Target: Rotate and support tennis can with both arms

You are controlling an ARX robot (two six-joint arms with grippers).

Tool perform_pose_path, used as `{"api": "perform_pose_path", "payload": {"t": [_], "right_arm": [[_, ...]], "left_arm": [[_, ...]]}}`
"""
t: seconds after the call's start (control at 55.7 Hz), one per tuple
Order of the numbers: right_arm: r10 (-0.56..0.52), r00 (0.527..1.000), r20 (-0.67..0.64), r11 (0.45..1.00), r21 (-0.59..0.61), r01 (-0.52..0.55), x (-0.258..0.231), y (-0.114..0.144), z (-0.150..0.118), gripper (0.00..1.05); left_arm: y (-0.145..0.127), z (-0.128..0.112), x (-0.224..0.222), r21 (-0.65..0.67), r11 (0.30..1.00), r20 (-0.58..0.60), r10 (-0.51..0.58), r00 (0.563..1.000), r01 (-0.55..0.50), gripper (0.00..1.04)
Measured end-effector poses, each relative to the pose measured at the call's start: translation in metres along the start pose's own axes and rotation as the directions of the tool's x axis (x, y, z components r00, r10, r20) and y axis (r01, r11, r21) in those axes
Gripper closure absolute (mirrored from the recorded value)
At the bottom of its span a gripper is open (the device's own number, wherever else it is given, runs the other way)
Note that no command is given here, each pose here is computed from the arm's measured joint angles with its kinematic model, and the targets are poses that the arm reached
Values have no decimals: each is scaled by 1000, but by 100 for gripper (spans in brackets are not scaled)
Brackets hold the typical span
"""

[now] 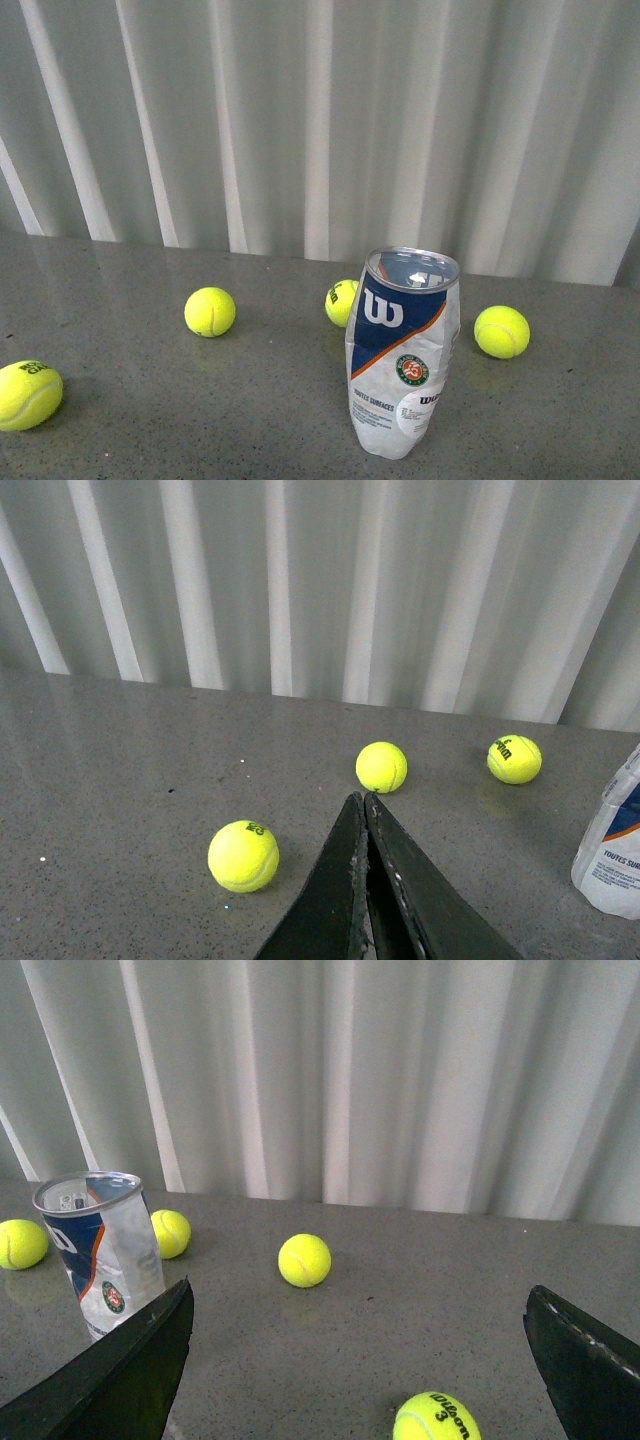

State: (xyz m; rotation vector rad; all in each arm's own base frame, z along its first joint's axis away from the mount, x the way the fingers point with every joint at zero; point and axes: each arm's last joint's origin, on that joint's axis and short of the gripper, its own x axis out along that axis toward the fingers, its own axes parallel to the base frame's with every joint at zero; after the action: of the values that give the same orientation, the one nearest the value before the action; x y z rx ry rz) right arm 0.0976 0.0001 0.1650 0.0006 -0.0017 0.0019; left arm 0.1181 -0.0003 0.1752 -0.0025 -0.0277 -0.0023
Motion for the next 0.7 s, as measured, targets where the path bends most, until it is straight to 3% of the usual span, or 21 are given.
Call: {"api": "perform_pose_path", "payload": {"t": [0.7], "right_arm": [[0, 1000, 0, 1000, 0, 0, 0, 0, 0, 7]], "left_arm": [[0, -3, -22, 0, 1000, -4, 0, 1000, 0, 101]]}}
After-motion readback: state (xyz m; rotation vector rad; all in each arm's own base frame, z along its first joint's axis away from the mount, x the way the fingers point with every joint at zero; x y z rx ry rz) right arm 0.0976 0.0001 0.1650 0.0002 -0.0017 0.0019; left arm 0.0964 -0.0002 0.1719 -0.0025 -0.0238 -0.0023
